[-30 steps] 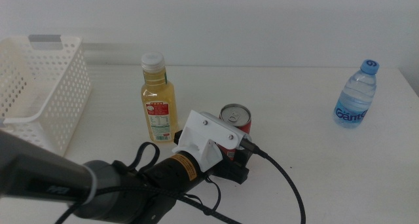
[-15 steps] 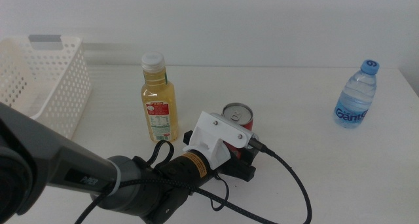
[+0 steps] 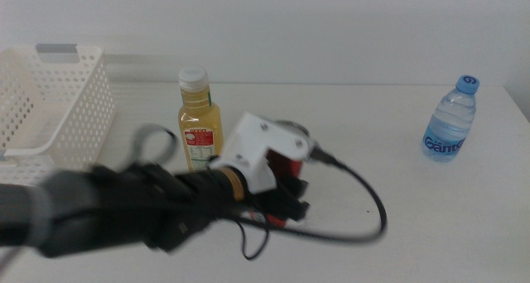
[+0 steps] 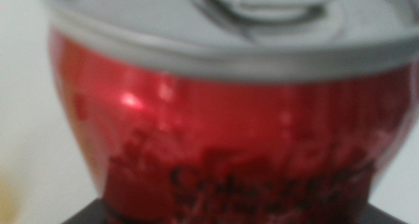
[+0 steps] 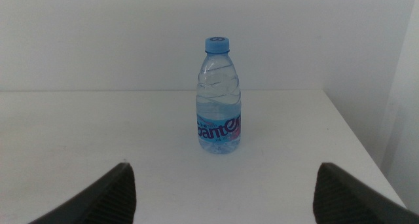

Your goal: Use arms to grab the bottles and put them into the dustbin to the left of the table.

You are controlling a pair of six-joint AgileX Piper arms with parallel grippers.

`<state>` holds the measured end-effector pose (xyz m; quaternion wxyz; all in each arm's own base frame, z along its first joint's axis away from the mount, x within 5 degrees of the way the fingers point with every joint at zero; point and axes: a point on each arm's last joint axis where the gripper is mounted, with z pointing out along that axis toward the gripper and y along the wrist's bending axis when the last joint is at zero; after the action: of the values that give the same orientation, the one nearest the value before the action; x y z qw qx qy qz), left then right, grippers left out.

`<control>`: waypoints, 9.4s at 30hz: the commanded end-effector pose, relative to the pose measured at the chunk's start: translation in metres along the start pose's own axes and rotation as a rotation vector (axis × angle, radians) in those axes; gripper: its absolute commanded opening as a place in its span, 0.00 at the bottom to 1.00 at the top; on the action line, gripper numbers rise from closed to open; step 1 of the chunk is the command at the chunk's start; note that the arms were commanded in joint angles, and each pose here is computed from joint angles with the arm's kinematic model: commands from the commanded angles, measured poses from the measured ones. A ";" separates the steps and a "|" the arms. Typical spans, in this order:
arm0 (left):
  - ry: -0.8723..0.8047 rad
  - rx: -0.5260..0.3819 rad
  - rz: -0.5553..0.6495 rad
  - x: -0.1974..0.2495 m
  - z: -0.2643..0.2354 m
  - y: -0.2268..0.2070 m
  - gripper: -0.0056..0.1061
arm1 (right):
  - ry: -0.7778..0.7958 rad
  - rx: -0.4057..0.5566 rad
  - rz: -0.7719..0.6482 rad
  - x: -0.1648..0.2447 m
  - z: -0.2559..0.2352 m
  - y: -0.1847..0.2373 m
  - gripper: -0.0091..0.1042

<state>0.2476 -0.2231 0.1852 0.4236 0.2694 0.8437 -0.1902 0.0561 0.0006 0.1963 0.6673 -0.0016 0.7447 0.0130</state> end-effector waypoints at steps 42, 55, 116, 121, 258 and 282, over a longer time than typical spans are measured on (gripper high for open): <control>0.524 -0.607 -0.420 -0.034 -0.112 0.349 0.79 | -0.014 0.009 -0.008 0.000 0.000 -0.001 0.88; 0.229 -0.583 -0.294 -0.117 -0.206 0.202 0.89 | -0.014 0.009 -0.008 0.000 0.000 -0.001 0.88; -0.352 -0.160 -0.251 0.040 0.020 0.140 0.89 | -0.014 0.009 -0.008 0.000 0.000 -0.001 0.88; -0.374 -0.158 -0.235 0.030 0.035 0.148 0.89 | -0.014 0.009 -0.008 0.000 0.000 -0.001 0.88; 0.004 -0.056 0.113 -0.183 -0.290 0.053 0.89 | 0.080 -0.077 -0.041 -0.022 0.153 0.009 0.88; 0.007 -0.063 0.116 -0.183 -0.290 0.054 0.89 | 0.061 0.031 -0.049 0.058 0.301 -0.001 0.88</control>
<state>0.1948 -0.0753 0.4938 0.4354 0.3053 0.8356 -0.1375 0.3415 0.0092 0.1078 0.6405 -0.0052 0.7679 -0.0101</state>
